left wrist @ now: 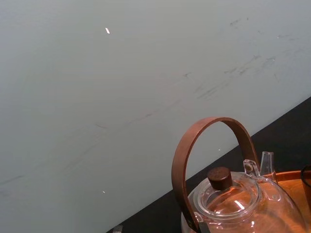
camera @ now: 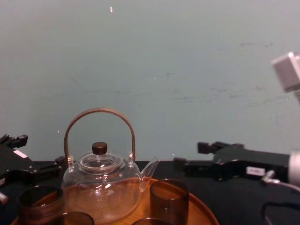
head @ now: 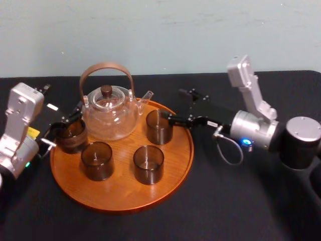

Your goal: Pick up the glass from the table and place it on the tray.

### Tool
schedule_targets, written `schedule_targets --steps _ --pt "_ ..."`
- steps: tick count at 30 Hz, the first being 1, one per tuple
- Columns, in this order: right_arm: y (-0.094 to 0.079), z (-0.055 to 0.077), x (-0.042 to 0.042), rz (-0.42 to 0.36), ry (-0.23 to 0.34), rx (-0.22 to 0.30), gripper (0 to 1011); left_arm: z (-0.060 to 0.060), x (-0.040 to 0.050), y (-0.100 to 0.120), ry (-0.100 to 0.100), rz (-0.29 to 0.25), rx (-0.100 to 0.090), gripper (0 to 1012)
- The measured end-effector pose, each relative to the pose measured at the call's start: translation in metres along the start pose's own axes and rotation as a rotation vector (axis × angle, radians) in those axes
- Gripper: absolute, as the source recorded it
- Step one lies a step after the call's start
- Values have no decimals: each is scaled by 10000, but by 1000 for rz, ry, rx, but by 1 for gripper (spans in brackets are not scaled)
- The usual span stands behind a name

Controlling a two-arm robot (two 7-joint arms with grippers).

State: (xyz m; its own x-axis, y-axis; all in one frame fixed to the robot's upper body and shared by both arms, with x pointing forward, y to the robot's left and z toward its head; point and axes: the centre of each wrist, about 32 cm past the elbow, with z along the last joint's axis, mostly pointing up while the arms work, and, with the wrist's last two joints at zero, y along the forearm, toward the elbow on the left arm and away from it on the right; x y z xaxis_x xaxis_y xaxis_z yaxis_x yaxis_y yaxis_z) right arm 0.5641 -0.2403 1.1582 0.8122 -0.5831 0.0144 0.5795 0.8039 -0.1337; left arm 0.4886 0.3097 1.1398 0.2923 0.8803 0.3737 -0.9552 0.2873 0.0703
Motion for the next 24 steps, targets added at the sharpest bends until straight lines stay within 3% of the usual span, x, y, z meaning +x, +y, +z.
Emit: schedule_targets --steps 7,16,24 --pt "-311 -18 37 -65 7 33 1002 0 0 0 0 0 0 1001" --pt "-724 -153 91 -186 40 64 1002 0 0 0 0 0 0 1001" --pt "-927 -278 103 -298 35 54 1002 0 0 0 0 0 0 1001"
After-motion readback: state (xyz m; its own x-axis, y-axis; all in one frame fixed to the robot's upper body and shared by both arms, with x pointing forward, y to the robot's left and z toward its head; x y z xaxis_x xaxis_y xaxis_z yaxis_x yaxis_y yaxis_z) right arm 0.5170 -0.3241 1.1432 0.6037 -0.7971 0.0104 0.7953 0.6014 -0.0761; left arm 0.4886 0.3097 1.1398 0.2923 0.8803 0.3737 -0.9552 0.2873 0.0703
